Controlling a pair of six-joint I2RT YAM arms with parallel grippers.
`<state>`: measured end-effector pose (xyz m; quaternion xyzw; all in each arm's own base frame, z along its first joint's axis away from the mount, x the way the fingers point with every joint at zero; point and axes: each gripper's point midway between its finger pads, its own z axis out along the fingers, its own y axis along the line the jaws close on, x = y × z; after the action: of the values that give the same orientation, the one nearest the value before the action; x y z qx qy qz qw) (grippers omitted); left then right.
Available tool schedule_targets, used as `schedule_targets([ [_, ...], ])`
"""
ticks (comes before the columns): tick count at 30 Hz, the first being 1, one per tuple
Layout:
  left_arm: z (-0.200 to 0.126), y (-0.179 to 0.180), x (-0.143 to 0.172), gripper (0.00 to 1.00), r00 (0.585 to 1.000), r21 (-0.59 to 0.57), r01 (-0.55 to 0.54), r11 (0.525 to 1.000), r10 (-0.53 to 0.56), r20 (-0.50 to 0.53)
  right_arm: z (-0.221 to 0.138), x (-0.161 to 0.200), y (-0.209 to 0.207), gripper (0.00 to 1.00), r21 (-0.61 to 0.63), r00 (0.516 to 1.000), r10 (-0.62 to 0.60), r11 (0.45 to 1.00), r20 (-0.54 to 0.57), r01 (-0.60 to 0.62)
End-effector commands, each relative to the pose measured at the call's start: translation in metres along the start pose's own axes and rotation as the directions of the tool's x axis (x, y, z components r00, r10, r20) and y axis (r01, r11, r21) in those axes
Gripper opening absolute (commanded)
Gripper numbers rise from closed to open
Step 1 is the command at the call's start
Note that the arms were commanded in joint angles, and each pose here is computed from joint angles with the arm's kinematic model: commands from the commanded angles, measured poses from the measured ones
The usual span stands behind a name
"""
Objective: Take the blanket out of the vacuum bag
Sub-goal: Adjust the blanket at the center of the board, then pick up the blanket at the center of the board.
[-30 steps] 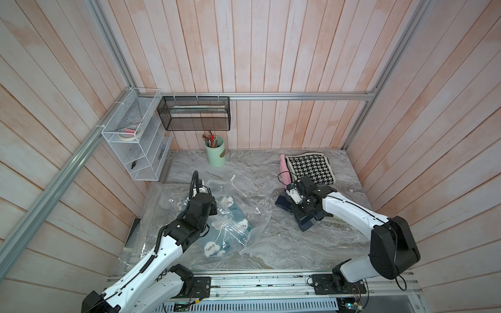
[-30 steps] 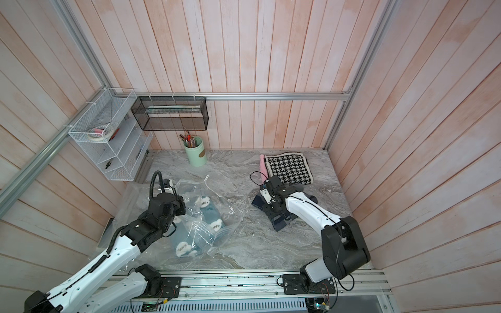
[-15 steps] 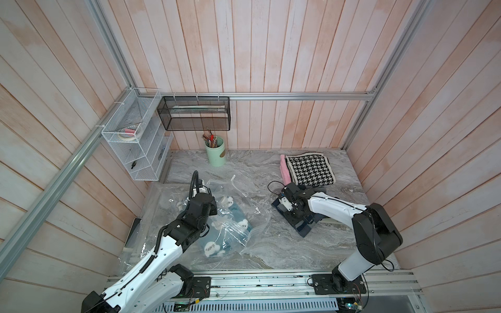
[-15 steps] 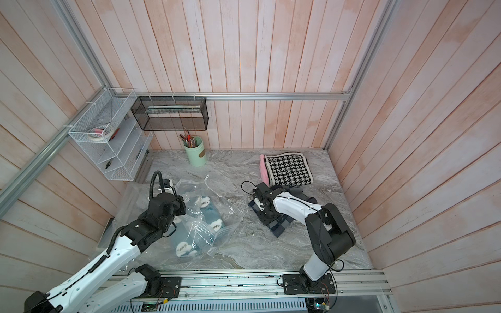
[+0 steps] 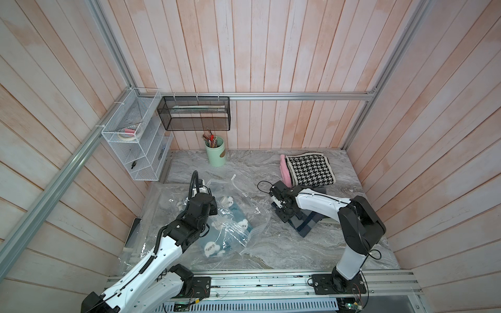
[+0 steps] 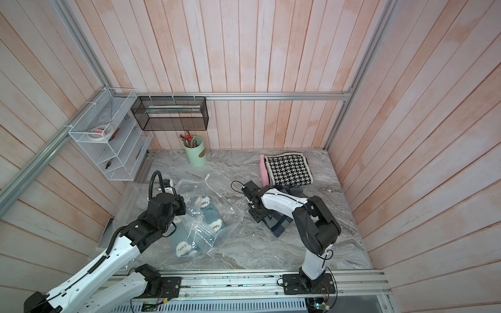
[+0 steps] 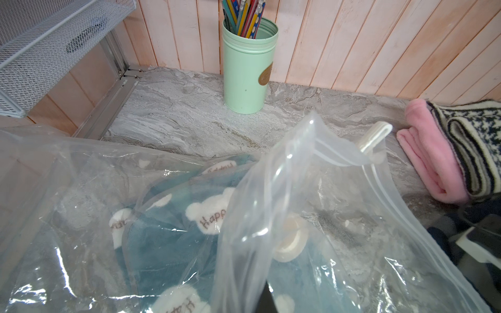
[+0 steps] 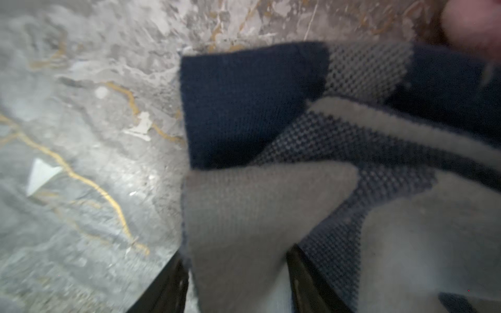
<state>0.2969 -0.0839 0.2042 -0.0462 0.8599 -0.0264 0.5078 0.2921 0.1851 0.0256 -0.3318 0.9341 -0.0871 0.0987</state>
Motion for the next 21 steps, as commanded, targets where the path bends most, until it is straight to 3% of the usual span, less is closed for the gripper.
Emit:
schedule_targets([
  [1, -0.002, 0.002, -0.005, 0.0, 1.0, 0.0, -0.001, 1.0, 0.001, 0.023, 0.011, -0.001, -0.006, 0.59, 0.067, 0.999, -0.028, 0.997, -0.029, 0.03],
  [7, -0.001, 0.002, -0.005, 0.0, 1.0, -0.006, -0.003, 1.0, 0.003, 0.023, 0.038, 0.008, 0.006, 0.52, 0.035, 0.996, -0.033, 0.999, -0.088, 0.036],
  [9, -0.002, 0.002, -0.006, 0.0, 1.0, -0.006, -0.004, 1.0, 0.004, 0.025, 0.044, 0.01, 0.015, 0.36, -0.014, 0.995, -0.033, 0.999, -0.091, 0.032],
  [12, -0.002, 0.003, -0.006, 0.0, 1.0, -0.008, -0.006, 1.0, 0.006, 0.023, 0.048, 0.011, 0.025, 0.24, -0.091, 0.996, -0.004, 0.996, -0.087, -0.004],
  [14, -0.003, 0.003, -0.007, 0.0, 1.0, -0.008, -0.004, 1.0, 0.004, 0.026, 0.045, 0.006, 0.027, 0.0, -0.163, 0.997, 0.041, 0.985, -0.065, -0.051],
  [18, -0.006, 0.004, -0.009, 0.0, 0.999, -0.005, 0.001, 1.0, -0.001, 0.034, 0.017, -0.017, 0.013, 0.0, -0.253, 0.984, 0.162, 0.957, 0.072, -0.139],
  [21, -0.006, 0.003, -0.01, 0.0, 0.999, 0.0, 0.002, 1.0, -0.002, 0.034, -0.022, -0.037, -0.003, 0.0, -0.392, 0.941, 0.283, 0.899, 0.186, -0.193],
])
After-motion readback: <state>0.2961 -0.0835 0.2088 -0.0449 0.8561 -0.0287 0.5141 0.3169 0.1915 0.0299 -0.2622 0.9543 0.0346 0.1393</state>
